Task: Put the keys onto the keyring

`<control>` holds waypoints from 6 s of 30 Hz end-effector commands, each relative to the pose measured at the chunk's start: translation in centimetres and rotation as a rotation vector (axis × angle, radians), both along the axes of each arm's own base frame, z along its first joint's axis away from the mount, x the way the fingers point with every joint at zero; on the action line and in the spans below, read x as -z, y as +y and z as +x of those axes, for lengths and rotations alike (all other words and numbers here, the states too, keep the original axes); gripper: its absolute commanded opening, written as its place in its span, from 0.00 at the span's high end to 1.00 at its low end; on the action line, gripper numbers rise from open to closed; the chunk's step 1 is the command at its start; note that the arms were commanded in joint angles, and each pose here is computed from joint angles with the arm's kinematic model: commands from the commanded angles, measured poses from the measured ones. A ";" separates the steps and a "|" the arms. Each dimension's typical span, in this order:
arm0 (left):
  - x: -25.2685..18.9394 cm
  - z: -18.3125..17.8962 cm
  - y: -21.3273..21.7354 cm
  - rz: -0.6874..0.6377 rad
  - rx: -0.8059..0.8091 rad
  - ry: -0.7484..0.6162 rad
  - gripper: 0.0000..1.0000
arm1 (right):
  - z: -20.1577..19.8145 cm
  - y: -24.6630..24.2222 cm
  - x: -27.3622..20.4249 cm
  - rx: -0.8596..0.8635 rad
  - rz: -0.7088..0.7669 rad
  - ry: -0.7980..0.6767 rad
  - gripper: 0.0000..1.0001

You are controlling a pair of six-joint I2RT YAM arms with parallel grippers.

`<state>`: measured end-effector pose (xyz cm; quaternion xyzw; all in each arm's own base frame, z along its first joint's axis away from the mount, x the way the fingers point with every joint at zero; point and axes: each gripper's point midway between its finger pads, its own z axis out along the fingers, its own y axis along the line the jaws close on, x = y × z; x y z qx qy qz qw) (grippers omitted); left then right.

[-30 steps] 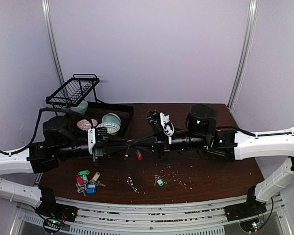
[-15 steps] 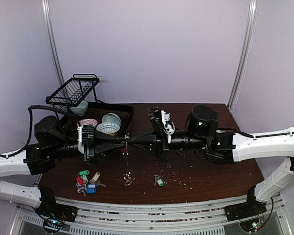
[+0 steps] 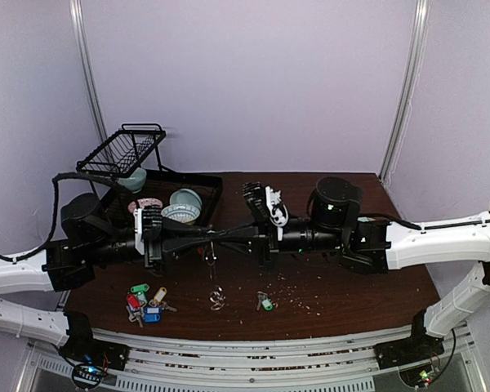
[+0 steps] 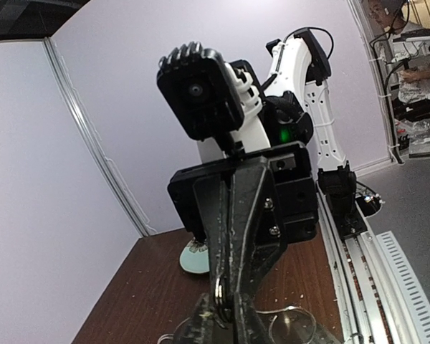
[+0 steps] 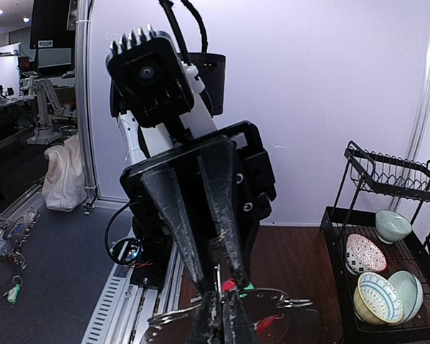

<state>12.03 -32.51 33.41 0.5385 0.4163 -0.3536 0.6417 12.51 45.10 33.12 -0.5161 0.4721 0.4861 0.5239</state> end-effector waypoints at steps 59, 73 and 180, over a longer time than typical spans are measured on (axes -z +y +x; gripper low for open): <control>0.7 7.1 2.0 0.068 -0.423 -0.036 1.00 | 8.3 -6.8 29.9 0.104 -1.068 0.428 0.81; 0.8 7.1 1.9 0.071 -0.423 -0.034 1.00 | 8.1 -7.2 28.1 0.125 -1.047 0.432 1.00; 2.2 -3.1 -1.5 0.231 0.221 -0.196 1.00 | -2.7 -2.3 2.8 -0.227 -0.660 0.238 1.00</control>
